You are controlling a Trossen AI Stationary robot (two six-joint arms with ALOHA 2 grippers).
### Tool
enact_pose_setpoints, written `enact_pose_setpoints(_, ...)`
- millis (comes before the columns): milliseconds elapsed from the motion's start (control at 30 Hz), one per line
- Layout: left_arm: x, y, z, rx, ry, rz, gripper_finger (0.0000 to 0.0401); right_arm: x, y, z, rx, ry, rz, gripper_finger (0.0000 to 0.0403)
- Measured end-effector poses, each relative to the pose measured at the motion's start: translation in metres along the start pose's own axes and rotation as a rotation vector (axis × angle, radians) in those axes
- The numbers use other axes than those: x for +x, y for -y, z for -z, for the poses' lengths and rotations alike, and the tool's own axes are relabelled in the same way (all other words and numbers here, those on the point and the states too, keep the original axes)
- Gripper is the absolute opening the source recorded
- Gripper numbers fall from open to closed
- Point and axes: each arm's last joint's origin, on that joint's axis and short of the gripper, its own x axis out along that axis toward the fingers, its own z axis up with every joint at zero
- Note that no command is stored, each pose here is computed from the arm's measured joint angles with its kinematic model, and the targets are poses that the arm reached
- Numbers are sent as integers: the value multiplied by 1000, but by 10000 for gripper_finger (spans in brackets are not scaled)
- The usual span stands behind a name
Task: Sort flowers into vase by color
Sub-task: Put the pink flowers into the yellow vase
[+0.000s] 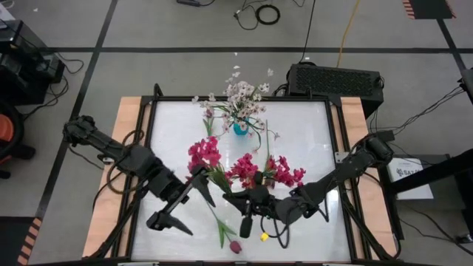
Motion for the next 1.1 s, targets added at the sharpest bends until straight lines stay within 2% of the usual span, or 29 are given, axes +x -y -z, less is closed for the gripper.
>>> enact_pose_setpoints(100, 0, 10, -2, 16, -17, 7, 396, -8, -3, -8, -17, 18, 4, 0)
enact_pose_setpoints(333, 3, 24, 0, 4, -44, 23, 398, -19, -5, -21, -69, 49, 31, 0)
enact_pose_setpoints(633, 5, 37, -6, 76, 12, 45, 391, -19, -3, -19, -106, 23, 35, 0)
enact_pose_setpoints(733, 5, 36, -6, 50, 7, 44, 355, -18, -2, -20, -112, 27, 41, 0)
enact_pose_setpoints(967, 9, 37, 2, 11, -31, 48, 225, -13, 2, -22, -137, 31, 59, 0)
enact_pose_setpoints(1033, 12, 37, 6, 11, -38, 49, 203, -12, 4, -22, -148, 32, 64, 0)
enact_pose_setpoints(1100, 15, 37, 12, 21, -49, 46, 198, -12, 4, -22, -157, 32, 65, 0)
